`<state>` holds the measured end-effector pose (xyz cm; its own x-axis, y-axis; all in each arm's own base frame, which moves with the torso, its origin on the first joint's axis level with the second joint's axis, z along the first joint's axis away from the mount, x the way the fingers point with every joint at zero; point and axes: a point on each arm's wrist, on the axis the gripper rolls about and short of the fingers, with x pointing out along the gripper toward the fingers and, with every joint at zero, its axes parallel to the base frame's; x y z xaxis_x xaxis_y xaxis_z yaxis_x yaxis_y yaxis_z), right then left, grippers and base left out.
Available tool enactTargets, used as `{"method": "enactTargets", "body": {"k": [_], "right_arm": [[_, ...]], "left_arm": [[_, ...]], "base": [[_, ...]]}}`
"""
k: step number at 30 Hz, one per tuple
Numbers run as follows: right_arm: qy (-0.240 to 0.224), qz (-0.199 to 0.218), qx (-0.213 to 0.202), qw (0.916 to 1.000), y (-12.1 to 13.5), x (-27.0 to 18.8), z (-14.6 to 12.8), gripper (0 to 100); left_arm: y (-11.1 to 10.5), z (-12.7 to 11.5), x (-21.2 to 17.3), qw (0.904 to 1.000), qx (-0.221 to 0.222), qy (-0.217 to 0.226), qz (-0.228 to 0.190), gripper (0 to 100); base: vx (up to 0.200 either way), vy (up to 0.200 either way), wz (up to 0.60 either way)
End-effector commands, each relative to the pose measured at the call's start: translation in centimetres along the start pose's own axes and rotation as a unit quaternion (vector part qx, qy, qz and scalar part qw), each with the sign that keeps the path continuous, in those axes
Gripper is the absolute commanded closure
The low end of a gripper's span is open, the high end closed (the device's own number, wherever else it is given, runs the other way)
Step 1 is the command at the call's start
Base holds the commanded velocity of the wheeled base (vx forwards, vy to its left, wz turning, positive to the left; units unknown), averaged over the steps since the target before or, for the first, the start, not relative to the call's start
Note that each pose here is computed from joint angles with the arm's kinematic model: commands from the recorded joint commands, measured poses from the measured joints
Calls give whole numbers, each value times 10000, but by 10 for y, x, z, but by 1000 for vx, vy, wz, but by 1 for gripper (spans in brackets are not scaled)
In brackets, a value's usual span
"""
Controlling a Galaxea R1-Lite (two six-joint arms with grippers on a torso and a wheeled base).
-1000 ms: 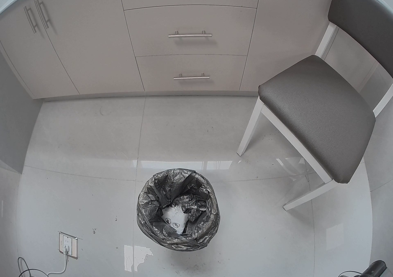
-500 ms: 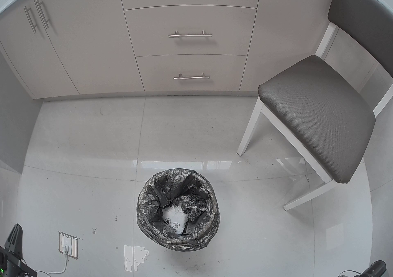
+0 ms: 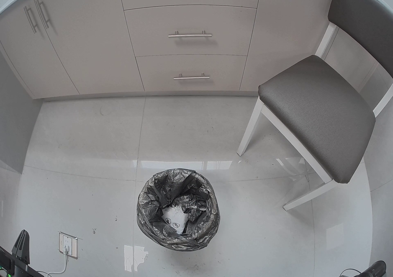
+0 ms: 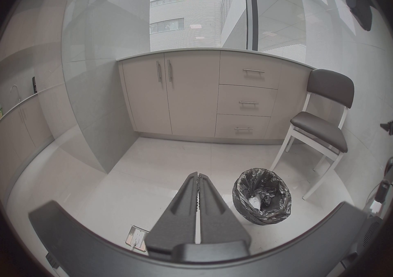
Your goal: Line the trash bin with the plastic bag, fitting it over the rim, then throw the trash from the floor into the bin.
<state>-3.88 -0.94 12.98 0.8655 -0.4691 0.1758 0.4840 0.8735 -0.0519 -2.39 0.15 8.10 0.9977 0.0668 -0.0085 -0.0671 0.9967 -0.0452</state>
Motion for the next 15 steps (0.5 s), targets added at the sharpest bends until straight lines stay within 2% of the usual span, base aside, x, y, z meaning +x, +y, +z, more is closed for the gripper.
{"method": "enactTargets", "body": {"k": [1,2,5,6,8,13,15], "right_arm": [[524,1003,684,9912,12,3,-47,0],[688,1272,814,9861,13,2,-49,0],[661,1802,725,9787,15,2,-48,0],[670,2277,507,9701,18,1,-51,0],[622,2461,332,9667,19,0,-52,0],[769,2408,496,9663,19,0,-54,0],[788,2413,444,9662,19,0,-54,0]], "left_arm": [[0,-1,-1,10000,-59,-66,0,100],[0,-1,-1,10000,-52,-66,0,100],[0,-1,-1,10000,-59,-66,0,100],[0,-1,-1,10000,-59,-57,-7,100],[0,-1,-1,10000,-59,-65,-8,100],[0,-1,-1,10000,-59,-66,0,100],[0,-1,-1,10000,-59,-57,-7,100]], "base": [[0,0,0],[0,0,0],[0,0,0],[0,0,0],[0,0,0],[0,0,0],[0,0,0]]}}
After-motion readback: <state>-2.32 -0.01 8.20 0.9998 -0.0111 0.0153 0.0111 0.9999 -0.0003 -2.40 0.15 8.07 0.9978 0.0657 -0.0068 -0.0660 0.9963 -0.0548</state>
